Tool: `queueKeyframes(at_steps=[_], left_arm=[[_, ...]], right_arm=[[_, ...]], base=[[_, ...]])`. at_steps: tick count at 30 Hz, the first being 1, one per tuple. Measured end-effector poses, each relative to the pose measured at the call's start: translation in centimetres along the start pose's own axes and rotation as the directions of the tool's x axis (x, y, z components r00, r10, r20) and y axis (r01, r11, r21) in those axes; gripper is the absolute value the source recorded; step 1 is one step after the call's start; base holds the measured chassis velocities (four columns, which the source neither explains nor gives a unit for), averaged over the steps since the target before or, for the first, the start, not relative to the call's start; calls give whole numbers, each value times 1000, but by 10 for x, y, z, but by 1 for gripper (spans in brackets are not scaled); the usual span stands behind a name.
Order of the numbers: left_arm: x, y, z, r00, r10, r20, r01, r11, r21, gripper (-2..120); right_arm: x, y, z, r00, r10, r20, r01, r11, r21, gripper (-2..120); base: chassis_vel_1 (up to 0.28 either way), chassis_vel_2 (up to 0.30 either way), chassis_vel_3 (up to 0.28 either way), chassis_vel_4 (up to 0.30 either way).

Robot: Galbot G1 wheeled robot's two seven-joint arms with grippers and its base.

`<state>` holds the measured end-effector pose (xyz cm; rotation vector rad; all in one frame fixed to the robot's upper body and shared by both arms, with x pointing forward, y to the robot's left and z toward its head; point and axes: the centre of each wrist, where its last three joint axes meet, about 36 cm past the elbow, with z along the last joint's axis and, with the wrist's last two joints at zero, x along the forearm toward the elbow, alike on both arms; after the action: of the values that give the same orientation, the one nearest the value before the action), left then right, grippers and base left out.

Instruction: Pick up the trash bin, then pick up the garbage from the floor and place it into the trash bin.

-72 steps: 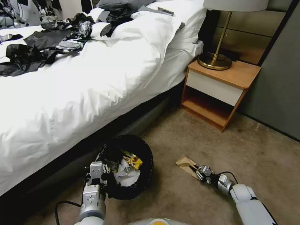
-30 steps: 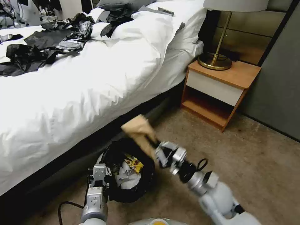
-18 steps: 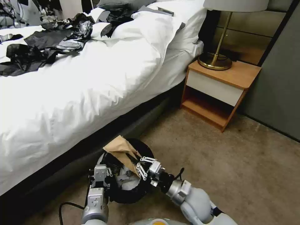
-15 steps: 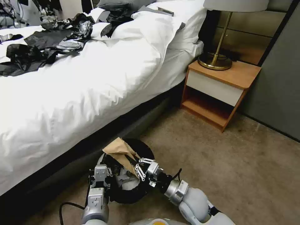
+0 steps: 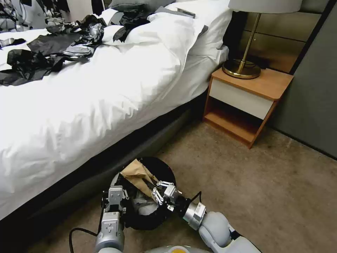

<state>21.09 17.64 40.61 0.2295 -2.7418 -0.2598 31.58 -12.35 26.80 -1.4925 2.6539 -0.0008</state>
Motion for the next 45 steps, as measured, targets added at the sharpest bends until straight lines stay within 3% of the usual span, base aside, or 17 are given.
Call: queueKeyframes(at_steps=[21,30,36,39,40,43,45], left_arm=[[-6,3,-6,1000,-4,18,4,1000,10,1],[-6,3,-6,1000,-3,17,3,1000,10,1],[-8,3,-2,1000,-4,7,4,1000,3,1],[-8,3,-1,1000,-4,5,4,1000,1,1],[-8,3,-1,1000,-4,5,4,1000,1,1],[-8,3,0,1000,-3,2,3,1000,2,1],[-8,3,0,1000,-3,1,3,1000,2,1]], right_arm=[[16,6,-6,1000,-29,-3,29,1000,11,98],[19,-1,-26,998,-43,40,40,997,68,100],[13,-11,-64,988,0,152,-22,989,145,100],[13,-15,-97,959,129,251,-172,972,160,100],[13,-15,-97,959,129,251,-172,972,160,100],[17,-11,-116,899,285,333,-344,930,131,100],[21,-10,-121,883,316,348,-377,918,122,100]], base=[[0,0,0,0],[0,0,0,0],[0,0,0,0],[0,0,0,0],[0,0,0,0],[0,0,0,0],[0,0,0,0]])
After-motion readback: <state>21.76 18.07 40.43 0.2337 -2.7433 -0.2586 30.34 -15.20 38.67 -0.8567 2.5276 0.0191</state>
